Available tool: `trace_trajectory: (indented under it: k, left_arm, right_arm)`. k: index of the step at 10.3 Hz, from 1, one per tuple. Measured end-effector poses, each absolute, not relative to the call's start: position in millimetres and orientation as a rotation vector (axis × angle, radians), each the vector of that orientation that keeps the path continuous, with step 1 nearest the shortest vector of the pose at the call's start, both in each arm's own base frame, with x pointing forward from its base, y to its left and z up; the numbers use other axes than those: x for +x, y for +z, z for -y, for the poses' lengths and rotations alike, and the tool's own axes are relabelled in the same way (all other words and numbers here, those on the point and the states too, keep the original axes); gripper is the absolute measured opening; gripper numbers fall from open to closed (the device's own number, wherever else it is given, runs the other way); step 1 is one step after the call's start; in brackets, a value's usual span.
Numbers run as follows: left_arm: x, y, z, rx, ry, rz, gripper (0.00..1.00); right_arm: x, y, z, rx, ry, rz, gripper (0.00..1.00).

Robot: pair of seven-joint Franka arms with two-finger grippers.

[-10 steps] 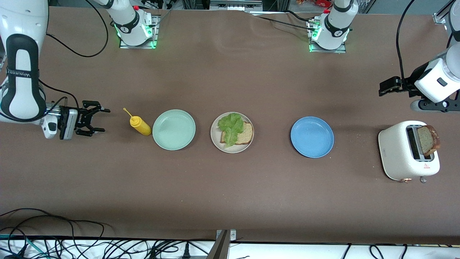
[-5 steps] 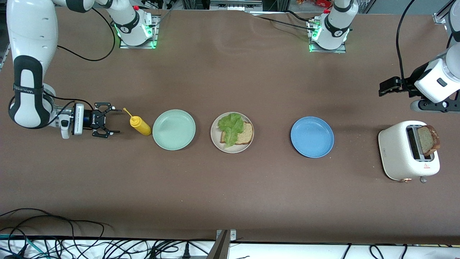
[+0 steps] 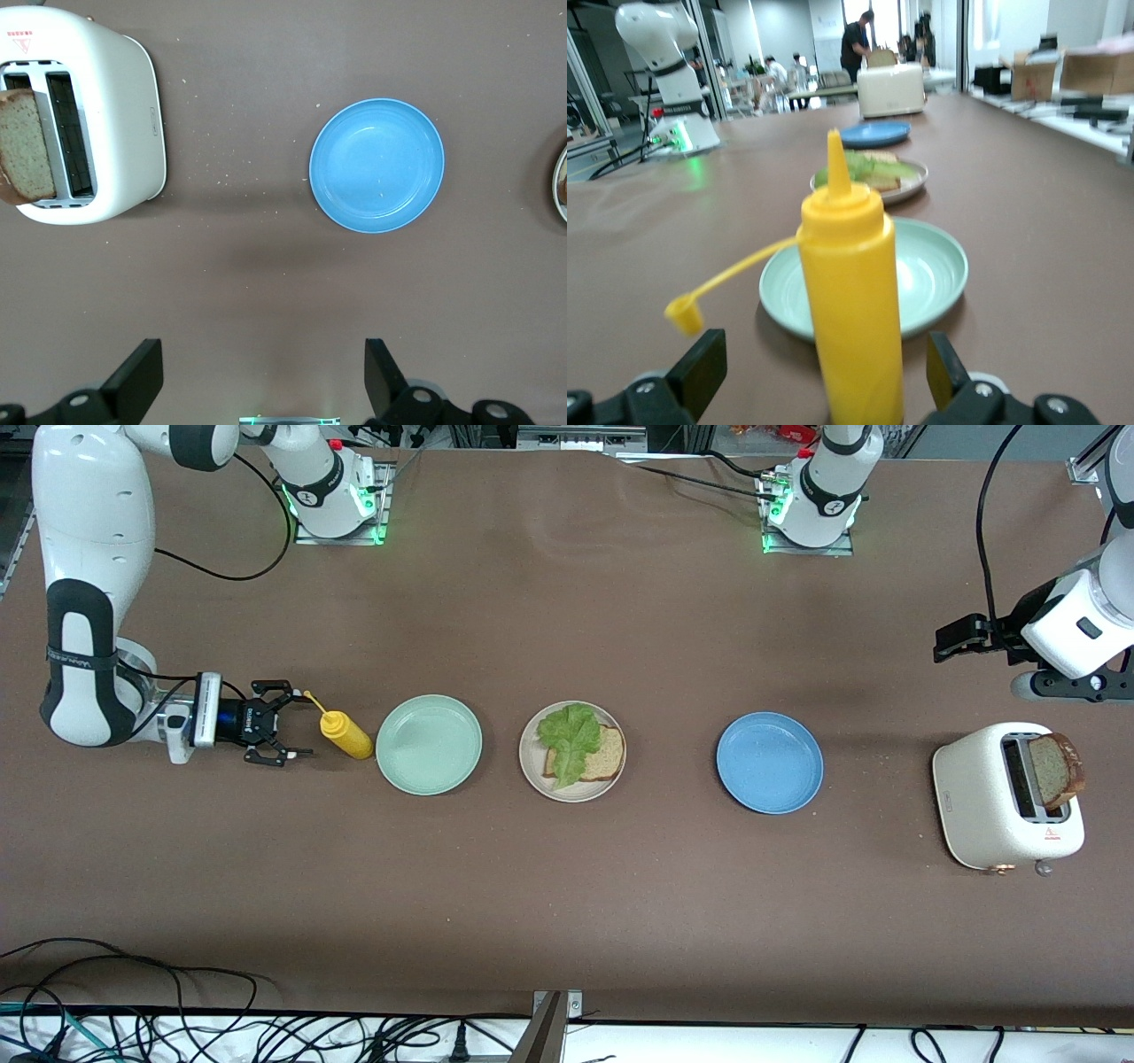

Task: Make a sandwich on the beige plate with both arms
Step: 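Close the right gripper around the yellow mustard bottle, then lift the mustard bottle and carry it over the beige plate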

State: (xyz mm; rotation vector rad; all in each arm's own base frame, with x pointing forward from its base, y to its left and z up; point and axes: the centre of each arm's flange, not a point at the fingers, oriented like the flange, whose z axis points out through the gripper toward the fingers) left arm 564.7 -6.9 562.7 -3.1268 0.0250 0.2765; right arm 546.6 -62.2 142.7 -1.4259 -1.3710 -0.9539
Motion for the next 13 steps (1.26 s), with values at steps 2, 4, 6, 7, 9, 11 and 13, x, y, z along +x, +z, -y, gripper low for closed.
trace_trajectory:
  k: [2, 4, 6, 7, 9, 11, 13]
  left_arm:
    - [565, 563, 7, -3.127, 0.277, -0.025, 1.0]
    - [565, 563, 7, -3.127, 0.277, -0.025, 1.0]
    - [565, 563, 7, -3.127, 0.277, -0.025, 1.0]
    - [565, 563, 7, -3.127, 0.277, -0.025, 1.0]
    - [565, 562, 7, -3.127, 0.277, -0.025, 1.0]
    - [565, 562, 7, -3.127, 0.277, -0.025, 1.0]
    - [565, 563, 7, -3.127, 0.277, -0.025, 1.0]
  right_arm:
    - [547, 124, 44, -1.382, -1.028, 1.327, 1.0]
    - [547, 105, 25, -1.34, -1.063, 1.322, 0.95]
    - [549, 103, 20, -1.324, -1.071, 1.32, 0.76]
    - [550, 105, 21, -1.319, -1.076, 1.318, 0.59]
    - [551, 106, 29, -1.333, -1.079, 1.304, 0.37]
    - [560, 116, 37, -1.364, -1.027, 1.236, 0.29]
    - [580, 143, 45, -1.399, -0.933, 1.205, 0.24]
